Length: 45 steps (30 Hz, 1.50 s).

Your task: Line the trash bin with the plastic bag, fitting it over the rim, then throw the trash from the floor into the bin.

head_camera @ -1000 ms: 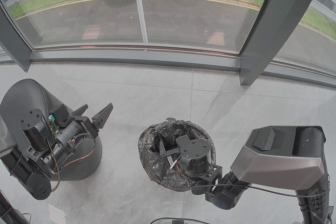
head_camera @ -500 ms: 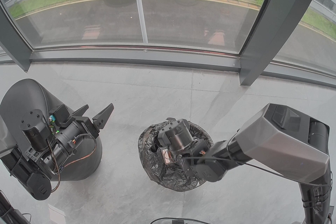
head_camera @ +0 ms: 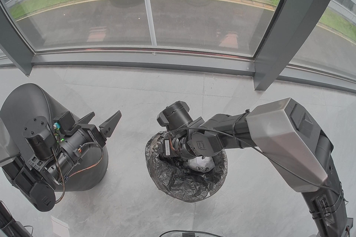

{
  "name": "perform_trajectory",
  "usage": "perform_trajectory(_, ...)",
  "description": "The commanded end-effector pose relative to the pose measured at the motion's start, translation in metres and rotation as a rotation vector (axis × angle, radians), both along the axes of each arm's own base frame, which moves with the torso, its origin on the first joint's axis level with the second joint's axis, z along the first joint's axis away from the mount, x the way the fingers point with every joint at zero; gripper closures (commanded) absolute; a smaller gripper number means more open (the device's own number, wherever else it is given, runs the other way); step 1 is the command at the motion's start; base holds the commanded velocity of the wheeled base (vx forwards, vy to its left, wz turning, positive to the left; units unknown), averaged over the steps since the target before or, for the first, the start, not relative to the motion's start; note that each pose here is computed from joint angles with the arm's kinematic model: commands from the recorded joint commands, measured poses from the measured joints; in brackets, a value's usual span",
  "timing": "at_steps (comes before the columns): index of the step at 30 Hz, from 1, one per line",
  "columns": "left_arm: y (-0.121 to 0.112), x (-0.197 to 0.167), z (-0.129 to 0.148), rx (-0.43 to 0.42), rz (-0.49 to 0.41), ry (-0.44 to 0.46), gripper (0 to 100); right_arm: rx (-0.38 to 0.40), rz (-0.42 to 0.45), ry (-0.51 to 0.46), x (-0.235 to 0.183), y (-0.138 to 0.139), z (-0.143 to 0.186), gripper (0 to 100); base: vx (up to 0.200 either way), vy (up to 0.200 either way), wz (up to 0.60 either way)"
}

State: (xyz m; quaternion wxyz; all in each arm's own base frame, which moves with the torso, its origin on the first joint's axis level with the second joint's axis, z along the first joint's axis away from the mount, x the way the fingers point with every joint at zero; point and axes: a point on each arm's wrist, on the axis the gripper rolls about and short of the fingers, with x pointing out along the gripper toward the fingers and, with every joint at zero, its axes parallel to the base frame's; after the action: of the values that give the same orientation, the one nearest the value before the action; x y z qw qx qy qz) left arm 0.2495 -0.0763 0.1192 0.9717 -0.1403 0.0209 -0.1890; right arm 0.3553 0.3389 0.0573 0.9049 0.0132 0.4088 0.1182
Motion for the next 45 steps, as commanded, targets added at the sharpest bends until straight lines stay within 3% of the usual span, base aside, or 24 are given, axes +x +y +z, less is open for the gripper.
perform_trajectory(1, 0.0, 0.002, -0.004, 0.004, 0.0, 0.013, 0, -0.017, -0.013, 0.077, 0.005, -0.003, -0.033, 0, 0.0, 0.0, 0.0)
perform_trajectory(12, -0.001, 0.003, -0.005, 0.005, 0.0, 0.016, 0, -0.062, -0.04, 0.146, 0.001, -0.016, -0.057, 0, 0.0, 0.0, 0.0)
perform_trajectory(28, -0.001, 0.003, -0.006, 0.006, 0.0, 0.018, 0, -0.071, -0.094, 0.161, 0.012, -0.028, -0.07, 0, 0.0, 0.0, 0.0)
perform_trajectory(40, 0.001, -0.015, 0.027, -0.038, -0.016, -0.096, 0, -0.069, -0.096, 0.154, 0.012, -0.027, -0.067, 0, 0.0, 0.0, 0.0)
perform_trajectory(45, -0.004, -0.038, 0.048, -0.088, -0.069, -0.173, 0, -0.077, -0.093, 0.158, 0.01, -0.026, -0.069, 0, 0.0, 0.0, 0.0)
